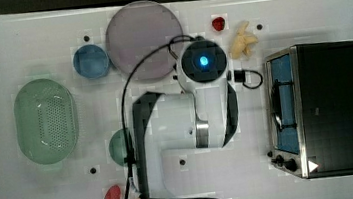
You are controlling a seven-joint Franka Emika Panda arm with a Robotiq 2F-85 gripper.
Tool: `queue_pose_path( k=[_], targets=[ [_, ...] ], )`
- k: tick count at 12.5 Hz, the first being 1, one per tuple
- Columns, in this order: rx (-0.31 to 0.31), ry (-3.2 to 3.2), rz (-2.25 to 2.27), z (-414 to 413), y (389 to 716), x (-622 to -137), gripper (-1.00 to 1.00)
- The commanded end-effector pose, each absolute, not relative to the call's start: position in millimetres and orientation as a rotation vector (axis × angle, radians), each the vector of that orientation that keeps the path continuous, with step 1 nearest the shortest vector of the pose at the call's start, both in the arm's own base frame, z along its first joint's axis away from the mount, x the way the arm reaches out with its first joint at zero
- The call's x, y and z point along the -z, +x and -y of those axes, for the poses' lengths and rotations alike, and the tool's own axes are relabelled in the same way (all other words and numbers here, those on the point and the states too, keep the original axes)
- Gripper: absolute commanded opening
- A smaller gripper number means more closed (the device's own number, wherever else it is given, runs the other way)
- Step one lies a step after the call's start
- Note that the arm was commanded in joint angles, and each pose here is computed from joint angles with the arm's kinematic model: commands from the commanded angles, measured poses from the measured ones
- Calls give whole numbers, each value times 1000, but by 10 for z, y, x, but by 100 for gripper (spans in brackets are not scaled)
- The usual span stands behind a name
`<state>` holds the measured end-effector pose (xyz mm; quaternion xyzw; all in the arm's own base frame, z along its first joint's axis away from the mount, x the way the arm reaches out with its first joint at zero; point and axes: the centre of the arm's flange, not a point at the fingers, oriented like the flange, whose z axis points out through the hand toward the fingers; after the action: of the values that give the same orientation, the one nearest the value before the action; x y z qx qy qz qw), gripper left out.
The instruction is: Pick Ketchup from oven and place it on table.
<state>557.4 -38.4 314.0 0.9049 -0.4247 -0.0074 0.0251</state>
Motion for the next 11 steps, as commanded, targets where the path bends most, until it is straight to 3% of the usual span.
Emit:
queue_pose_path(
  k=[1,3,5,7,8,10,11],
  targets=[
    [69,2786,1295,387,5413,-2506,26],
    [123,2778,1331,294,5384,-2191,26],
    [98,2787,1344,238,5404,-1991,27],
    [88,2789,1339,222,5359,-1889,74],
    [67,2795,1342,224,5370,-1913,100],
    [-3,2814,1357,237,5460,-2119,100],
    [-135,2842,1407,249,5617,-2618,100]
  ],
)
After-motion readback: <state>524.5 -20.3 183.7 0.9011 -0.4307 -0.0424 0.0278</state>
